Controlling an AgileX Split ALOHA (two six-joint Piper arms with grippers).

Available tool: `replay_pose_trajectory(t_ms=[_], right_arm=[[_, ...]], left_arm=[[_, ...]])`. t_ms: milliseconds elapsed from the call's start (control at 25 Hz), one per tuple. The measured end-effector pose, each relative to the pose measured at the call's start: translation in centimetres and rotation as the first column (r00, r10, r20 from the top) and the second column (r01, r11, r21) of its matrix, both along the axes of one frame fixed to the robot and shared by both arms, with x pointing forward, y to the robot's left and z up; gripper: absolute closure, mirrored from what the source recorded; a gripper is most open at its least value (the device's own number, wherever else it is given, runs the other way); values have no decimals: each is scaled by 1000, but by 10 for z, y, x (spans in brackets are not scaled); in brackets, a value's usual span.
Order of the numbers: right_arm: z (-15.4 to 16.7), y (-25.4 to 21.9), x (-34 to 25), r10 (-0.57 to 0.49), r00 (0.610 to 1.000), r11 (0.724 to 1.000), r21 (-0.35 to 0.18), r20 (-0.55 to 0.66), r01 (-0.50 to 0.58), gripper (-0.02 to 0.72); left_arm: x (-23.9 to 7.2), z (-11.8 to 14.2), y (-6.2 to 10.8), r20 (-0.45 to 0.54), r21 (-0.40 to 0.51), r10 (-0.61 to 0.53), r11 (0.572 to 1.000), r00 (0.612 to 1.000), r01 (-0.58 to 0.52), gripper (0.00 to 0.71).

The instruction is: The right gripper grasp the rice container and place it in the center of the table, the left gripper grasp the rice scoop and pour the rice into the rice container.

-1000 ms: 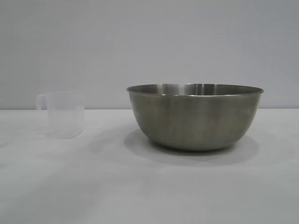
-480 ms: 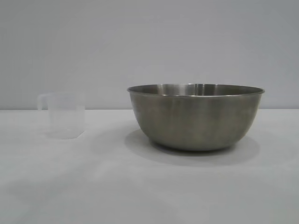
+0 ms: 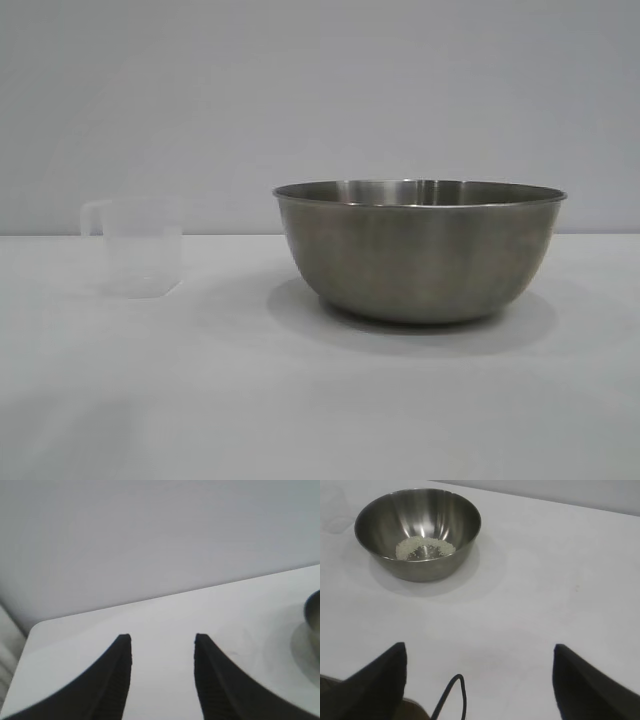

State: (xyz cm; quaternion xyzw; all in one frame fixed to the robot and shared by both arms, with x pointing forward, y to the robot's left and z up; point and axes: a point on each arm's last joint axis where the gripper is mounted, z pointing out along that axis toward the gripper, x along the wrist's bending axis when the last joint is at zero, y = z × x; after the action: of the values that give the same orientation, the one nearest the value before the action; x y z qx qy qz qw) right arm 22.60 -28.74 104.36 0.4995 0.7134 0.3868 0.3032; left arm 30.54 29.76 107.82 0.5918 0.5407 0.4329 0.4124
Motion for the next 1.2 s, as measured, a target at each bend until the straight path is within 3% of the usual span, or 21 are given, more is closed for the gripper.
replay_pose_trajectory(t_ms=[160,440,800,1200], right_arm=[[0,0,0,-2,1000,1000,0,0,2,152],[0,0,0,-2,1000,1000,0,0,2,152],[0,0,0,-2,1000,1000,0,0,2,152],[0,0,0,-2,1000,1000,0,0,2,152]], left_arm=[[-16,-10,4,-97,-9,62,998,993,-63,452],[-44,-21,3,-160,2,82,997,984,-83,452],[-53,-21,2,-199,-40,95,994,975,-105,452],[-58,-34,2,-337,-35,89,994,937,-107,452]])
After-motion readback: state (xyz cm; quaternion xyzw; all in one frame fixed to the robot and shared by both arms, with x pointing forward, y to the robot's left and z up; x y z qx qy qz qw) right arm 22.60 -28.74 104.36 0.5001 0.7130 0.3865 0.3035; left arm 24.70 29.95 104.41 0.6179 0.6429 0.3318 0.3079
